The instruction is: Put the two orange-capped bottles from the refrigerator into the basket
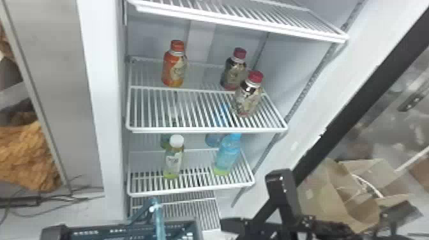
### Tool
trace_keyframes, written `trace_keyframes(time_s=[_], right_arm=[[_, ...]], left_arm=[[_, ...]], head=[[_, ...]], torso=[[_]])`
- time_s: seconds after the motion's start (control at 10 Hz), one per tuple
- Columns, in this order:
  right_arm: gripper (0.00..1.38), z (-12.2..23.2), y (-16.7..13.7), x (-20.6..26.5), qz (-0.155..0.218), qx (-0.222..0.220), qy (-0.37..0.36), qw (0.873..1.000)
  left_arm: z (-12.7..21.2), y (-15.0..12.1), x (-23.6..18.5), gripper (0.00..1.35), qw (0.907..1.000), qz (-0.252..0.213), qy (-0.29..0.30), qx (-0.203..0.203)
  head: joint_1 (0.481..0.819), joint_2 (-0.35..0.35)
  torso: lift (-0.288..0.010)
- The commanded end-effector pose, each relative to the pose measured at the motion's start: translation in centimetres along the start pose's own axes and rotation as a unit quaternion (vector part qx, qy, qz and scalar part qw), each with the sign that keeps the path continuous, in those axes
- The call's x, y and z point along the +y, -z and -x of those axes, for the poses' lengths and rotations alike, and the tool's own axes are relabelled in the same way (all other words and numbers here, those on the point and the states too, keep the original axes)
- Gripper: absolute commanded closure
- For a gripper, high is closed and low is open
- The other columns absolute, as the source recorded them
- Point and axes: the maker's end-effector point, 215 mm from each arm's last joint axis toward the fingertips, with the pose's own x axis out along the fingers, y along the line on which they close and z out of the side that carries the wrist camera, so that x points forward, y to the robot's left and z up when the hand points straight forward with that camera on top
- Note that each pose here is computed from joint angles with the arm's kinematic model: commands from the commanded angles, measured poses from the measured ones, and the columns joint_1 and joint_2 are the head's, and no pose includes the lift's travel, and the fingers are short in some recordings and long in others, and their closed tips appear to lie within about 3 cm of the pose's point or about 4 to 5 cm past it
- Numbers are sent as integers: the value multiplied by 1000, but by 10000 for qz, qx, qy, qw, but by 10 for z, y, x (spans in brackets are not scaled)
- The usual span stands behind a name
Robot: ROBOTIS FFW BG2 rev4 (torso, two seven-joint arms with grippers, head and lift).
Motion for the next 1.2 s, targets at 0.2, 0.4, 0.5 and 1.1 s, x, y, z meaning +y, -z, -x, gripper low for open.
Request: trace_keyframes(time_s=[0.2,0.4,0.5,1.1], right_arm=[[90,21,-122,-9,1088,-1997,407,9729],[84,29,-173,-18,1212,-2966,721,9445],[75,12,-192,-31,1238,-3177,665,9377],[73,-29,-270,-86,1485,-3979,1048,8993]], left_arm=[[0,0,0,1210,10000,6,0,-11],[0,1,0,1210,10000,18,5,-16],[-2,1,-1,1210,10000,7,21,11],[-6,1,-3,1210,10000,-19,48,54]], head=[[695,-350],[695,-350],[695,-350],[695,-309]], torso=[[-40],[-40],[-40],[-40]])
